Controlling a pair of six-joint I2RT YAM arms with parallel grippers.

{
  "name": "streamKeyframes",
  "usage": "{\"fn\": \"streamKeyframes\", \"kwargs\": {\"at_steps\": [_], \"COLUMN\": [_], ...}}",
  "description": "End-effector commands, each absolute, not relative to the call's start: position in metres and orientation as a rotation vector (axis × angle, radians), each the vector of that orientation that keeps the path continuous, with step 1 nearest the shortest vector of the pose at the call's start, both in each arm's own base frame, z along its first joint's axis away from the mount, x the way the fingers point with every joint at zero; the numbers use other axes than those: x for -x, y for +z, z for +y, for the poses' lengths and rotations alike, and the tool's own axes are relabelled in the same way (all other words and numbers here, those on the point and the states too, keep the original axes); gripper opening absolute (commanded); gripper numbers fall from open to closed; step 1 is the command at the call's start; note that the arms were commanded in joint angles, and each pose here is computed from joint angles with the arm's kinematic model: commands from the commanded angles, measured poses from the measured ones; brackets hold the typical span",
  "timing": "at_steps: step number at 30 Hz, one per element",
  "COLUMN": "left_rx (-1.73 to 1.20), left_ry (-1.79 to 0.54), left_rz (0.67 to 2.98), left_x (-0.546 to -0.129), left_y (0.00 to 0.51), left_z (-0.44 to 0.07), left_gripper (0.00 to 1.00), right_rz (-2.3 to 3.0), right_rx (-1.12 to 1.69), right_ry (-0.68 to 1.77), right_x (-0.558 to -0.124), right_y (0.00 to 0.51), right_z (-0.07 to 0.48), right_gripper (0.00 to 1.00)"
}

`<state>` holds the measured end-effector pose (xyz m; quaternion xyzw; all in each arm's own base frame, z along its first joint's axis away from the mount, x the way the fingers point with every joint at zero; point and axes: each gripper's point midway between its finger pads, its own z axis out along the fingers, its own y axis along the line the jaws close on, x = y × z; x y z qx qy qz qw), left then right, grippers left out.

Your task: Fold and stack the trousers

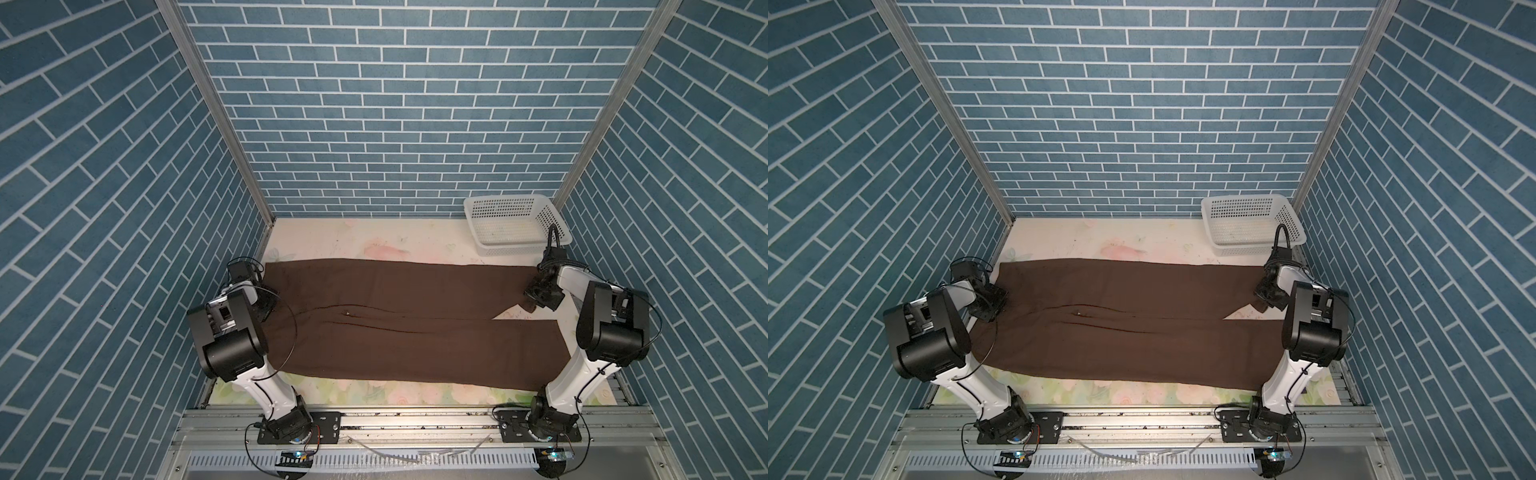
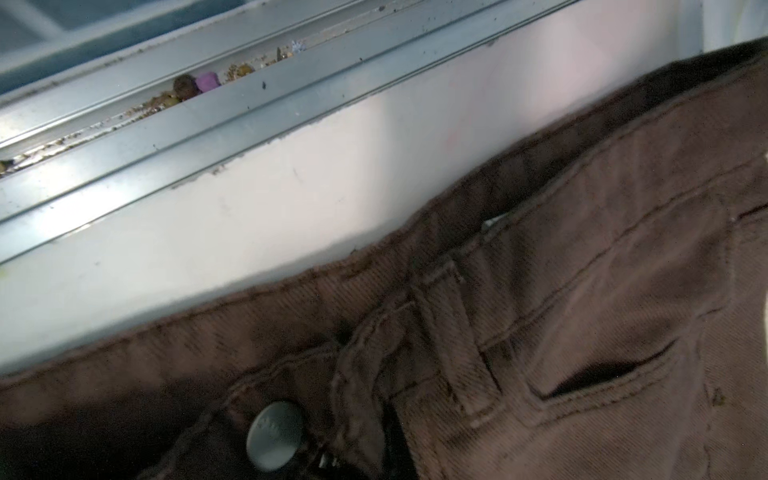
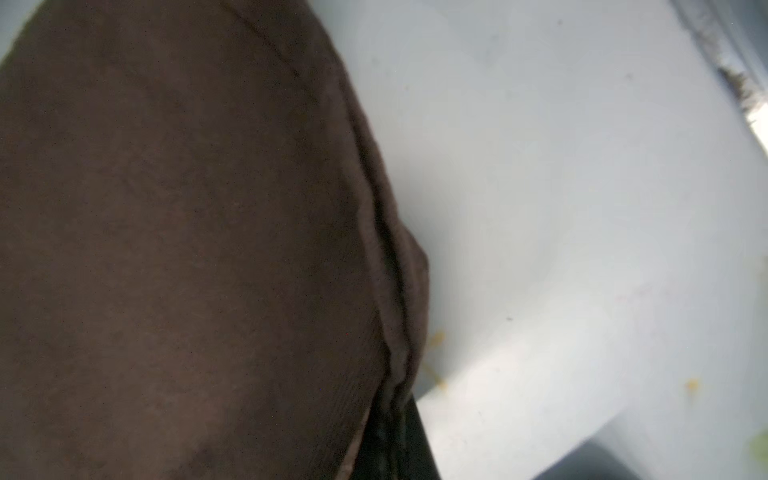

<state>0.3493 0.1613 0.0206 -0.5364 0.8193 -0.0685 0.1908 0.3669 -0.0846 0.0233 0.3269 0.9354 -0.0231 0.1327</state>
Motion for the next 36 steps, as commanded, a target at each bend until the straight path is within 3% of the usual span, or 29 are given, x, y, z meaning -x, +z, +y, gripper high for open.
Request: {"fn": "streamKeyframes", "kwargs": {"at_steps": [1,11,16,18,23,24,27,28,31,36], "left_rx": [1.533,1.531,1.536,1.534,1.532,1.534,1.536,1.539,1.52,1.502], "left_ry": [-0.257,-0.256,-0.237,-0.231,-0.248,-0.248,-0.248,-0.25,-0.305,-0.338], "left_rz": [2.385,2.381,2.38,2.375,2.368,2.369,2.376,2.377,2.379,2.39], "left_x": [-0.334,-0.328,-0.326,-0.327,-0.333,-0.333,-0.333,-0.333,-0.336,-0.336], "left_y": [0.005,0.0,0.002,0.003,0.005,0.004,0.002,0.001,-0.004,-0.006], "left_z": [0.142,0.144,0.147,0.148,0.15,0.15,0.15,0.15,0.143,0.134], "left_gripper": [0.02,0.0,0.0,0.0,0.0,0.0,0.0,0.0,0.0,0.0], "right_rz": [2.743,2.733,2.767,2.756,2.619,2.605,2.607,2.606,2.592,2.614], "right_rx": [-0.947,-0.93,-0.928,-0.974,-1.199,-1.224,-1.273,-1.281,-1.286,-1.212], "right_ry": [-0.19,-0.451,-0.425,-0.343,0.137,0.182,0.136,0.112,0.106,0.074], "right_x": [-0.366,-0.384,-0.38,-0.375,-0.37,-0.369,-0.358,-0.355,-0.352,-0.342], "right_y": [0.039,0.08,0.082,0.086,0.097,0.099,0.096,0.095,0.091,0.09], "right_z": [-0.113,-0.164,-0.168,-0.165,-0.155,-0.157,-0.169,-0.171,-0.169,-0.148], "right_gripper": [0.0,0.0,0.0,0.0,0.0,0.02,0.37,0.45,0.51,0.49]}}
